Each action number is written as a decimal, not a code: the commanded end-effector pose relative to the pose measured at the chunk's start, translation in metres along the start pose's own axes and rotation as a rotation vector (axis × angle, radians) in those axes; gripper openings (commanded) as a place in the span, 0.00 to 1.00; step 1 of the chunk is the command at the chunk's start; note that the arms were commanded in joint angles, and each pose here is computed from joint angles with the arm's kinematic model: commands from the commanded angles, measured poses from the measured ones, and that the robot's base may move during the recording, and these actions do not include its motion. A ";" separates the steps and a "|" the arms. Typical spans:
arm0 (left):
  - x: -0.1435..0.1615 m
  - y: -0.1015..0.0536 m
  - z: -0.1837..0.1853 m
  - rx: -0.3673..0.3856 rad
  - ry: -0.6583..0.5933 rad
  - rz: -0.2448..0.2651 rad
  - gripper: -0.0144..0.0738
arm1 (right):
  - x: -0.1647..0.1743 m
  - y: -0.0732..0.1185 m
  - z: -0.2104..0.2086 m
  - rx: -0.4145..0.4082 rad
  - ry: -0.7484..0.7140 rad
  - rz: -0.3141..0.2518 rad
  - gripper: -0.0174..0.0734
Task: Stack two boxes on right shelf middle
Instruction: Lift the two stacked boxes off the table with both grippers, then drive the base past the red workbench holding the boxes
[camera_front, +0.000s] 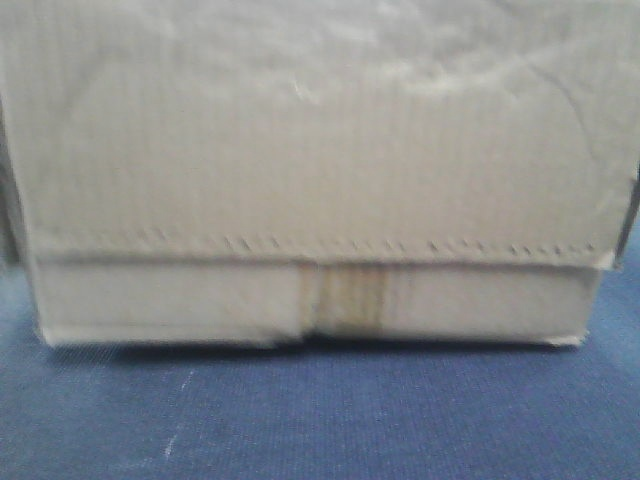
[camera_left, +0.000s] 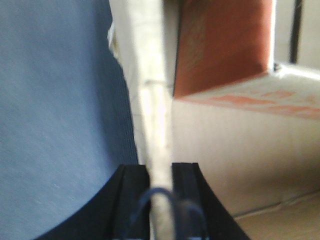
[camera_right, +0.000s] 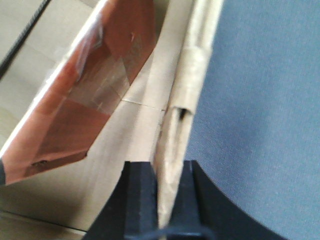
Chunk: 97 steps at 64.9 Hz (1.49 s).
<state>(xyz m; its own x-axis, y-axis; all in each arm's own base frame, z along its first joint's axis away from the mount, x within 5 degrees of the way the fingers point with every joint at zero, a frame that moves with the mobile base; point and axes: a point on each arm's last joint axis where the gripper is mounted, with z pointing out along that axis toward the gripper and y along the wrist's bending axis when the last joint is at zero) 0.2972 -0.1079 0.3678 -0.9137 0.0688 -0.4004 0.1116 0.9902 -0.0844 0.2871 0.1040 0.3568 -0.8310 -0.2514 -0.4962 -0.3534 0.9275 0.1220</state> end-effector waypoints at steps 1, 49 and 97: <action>-0.005 0.000 -0.047 0.035 -0.168 -0.003 0.04 | -0.009 0.000 -0.032 0.036 -0.141 -0.034 0.03; 0.001 0.008 -0.208 0.142 -0.692 -0.015 0.04 | -0.035 0.023 -0.197 0.035 -0.684 -0.098 0.03; 0.001 0.008 -0.208 0.142 -0.690 -0.015 0.04 | -0.038 0.023 -0.200 0.036 -0.728 -0.098 0.03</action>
<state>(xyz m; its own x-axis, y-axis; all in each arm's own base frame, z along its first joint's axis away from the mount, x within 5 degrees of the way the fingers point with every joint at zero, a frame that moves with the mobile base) 0.2240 -0.0758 0.5442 -0.5284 -0.0561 -0.8472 0.1672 0.9714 -0.1686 0.2262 0.0842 0.5400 -0.3759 -0.1028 -0.9209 -0.4074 0.9110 0.0646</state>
